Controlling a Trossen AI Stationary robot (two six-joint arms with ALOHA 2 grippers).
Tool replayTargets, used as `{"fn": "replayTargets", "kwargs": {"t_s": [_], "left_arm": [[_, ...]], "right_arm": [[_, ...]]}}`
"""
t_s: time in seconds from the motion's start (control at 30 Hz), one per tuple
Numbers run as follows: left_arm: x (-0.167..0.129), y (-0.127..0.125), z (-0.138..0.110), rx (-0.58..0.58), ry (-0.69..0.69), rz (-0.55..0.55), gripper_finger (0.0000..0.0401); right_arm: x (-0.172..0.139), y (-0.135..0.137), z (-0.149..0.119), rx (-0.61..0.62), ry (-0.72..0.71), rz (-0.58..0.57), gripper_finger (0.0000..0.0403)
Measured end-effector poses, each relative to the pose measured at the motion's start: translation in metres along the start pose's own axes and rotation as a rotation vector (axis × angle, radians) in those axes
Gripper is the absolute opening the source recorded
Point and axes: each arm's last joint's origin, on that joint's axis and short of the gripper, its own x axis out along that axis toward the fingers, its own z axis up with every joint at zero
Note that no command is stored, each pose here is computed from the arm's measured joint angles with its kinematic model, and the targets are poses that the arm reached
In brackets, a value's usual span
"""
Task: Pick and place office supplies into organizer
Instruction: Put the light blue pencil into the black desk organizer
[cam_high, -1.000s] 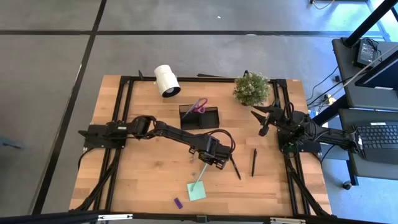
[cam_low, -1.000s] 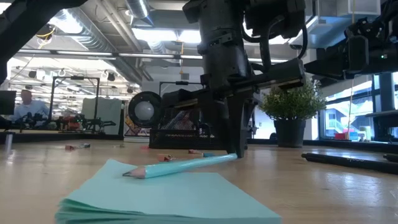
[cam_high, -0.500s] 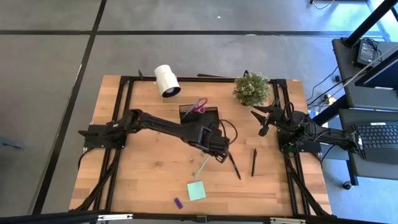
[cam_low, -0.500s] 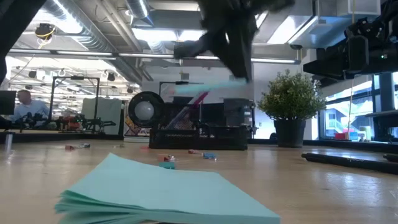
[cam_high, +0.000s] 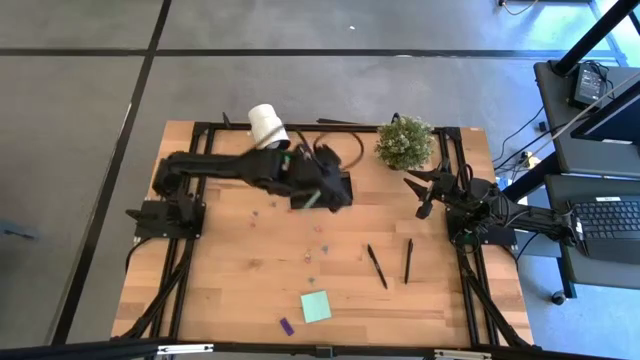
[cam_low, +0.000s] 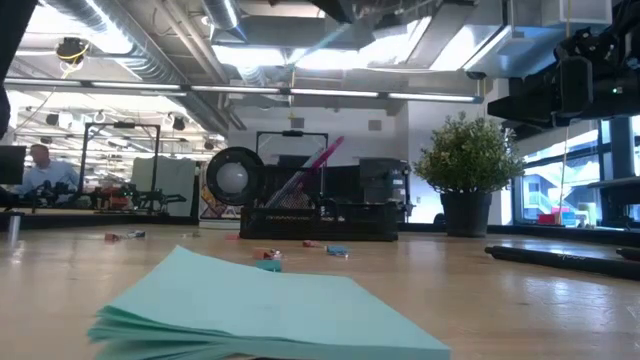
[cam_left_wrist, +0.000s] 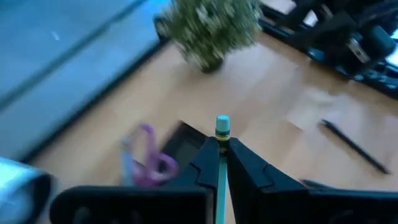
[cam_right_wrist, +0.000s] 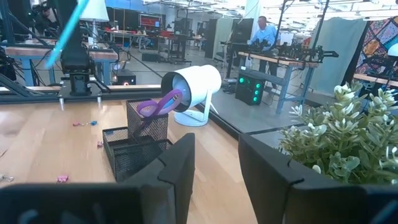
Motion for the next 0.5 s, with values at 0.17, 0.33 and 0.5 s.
{"fn": "replayTargets", "kwargs": {"t_s": [0.17,0.33,0.5], "left_arm": [[-0.004,0.027,0.015,0.131,-0.03,0.04,0.0013],[0.007,0.046,0.024,0.207,-0.022,0.091,0.0013],[0.028,0.06,0.026,0.225,-0.027,0.062,0.0013]], "right_arm": [[0.0,0.0,0.0,0.002,-0.001,0.0,0.0129],[0.0,0.0,0.001,0.005,-0.006,-0.001,0.0129],[0.0,0.0,0.001,0.006,-0.008,-0.001,0.0129]]}}
